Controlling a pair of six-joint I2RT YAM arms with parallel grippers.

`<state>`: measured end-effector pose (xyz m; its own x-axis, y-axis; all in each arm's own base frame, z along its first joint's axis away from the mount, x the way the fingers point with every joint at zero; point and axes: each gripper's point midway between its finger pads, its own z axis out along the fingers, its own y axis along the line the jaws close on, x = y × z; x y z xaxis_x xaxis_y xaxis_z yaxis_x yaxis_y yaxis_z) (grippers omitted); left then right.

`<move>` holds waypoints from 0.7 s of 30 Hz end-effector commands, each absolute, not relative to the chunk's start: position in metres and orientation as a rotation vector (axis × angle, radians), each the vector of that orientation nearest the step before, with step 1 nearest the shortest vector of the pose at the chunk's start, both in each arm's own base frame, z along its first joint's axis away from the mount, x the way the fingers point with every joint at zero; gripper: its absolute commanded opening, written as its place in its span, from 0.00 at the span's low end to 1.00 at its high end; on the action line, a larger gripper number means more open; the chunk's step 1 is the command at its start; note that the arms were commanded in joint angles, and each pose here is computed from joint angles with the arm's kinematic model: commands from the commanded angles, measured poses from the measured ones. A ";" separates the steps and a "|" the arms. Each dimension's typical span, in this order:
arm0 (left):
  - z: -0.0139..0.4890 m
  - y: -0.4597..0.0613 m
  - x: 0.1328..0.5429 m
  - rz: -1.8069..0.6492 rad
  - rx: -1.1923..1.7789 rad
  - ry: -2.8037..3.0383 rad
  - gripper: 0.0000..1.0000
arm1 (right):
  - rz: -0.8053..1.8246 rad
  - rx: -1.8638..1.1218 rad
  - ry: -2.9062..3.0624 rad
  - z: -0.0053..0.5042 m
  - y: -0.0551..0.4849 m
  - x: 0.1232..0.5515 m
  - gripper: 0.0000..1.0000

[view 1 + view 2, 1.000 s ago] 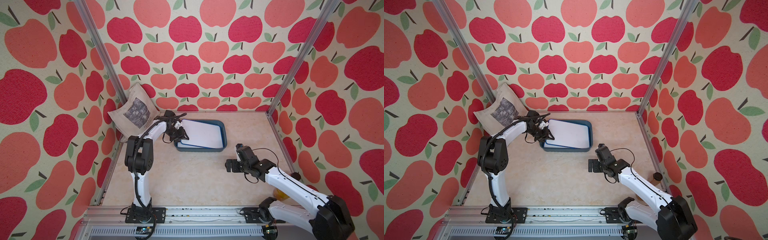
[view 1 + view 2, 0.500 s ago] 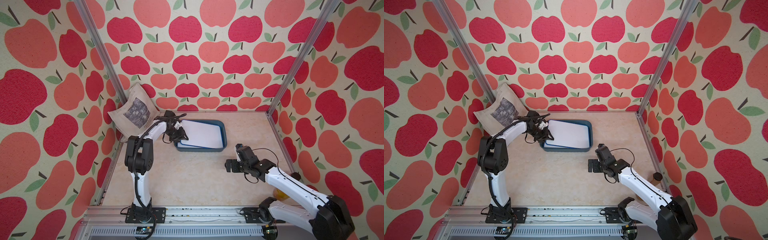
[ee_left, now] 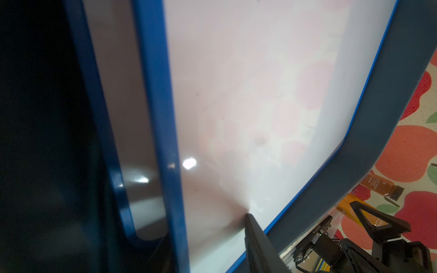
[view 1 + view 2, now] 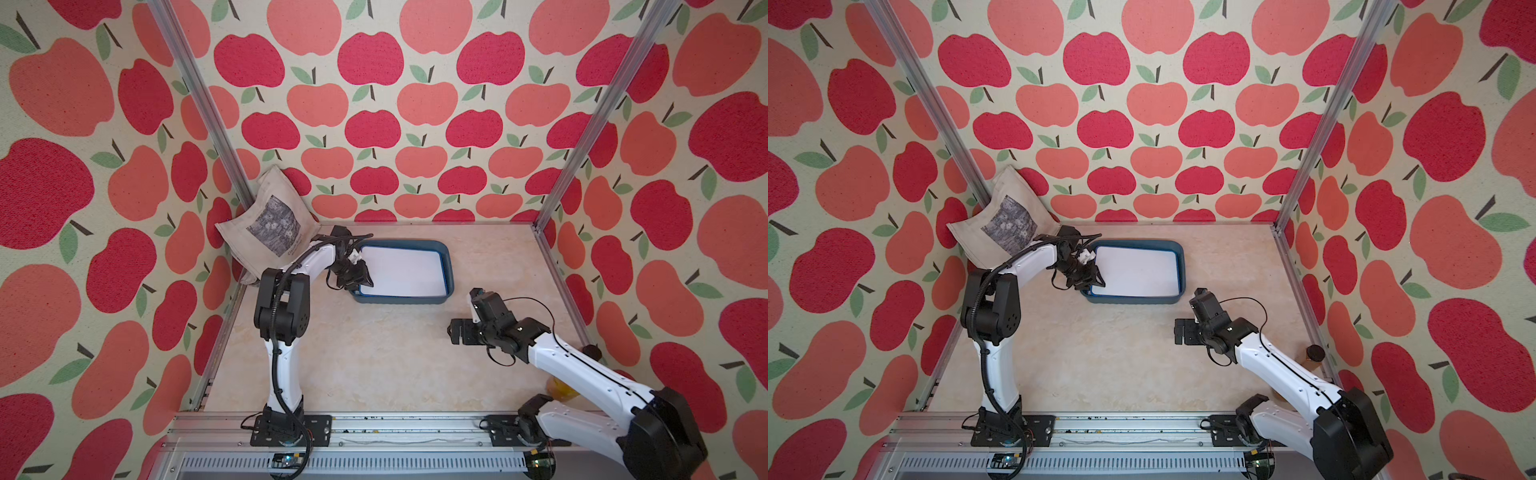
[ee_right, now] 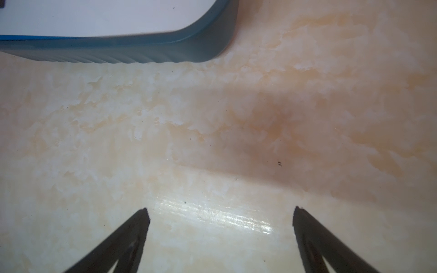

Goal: Put the whiteboard into the storage box
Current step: Place the whiteboard in the storage box.

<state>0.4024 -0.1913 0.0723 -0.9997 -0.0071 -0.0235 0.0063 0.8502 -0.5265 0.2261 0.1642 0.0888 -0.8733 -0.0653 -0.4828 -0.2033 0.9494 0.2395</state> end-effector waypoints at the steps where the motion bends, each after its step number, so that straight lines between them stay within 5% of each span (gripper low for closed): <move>1: 0.069 -0.195 0.402 -0.816 0.032 3.019 0.42 | 0.404 -0.168 2.637 0.082 0.164 0.225 0.99; 21: 0.053 -0.192 0.399 -0.537 0.040 3.086 0.42 | 0.416 -0.172 2.663 0.071 0.168 0.224 0.99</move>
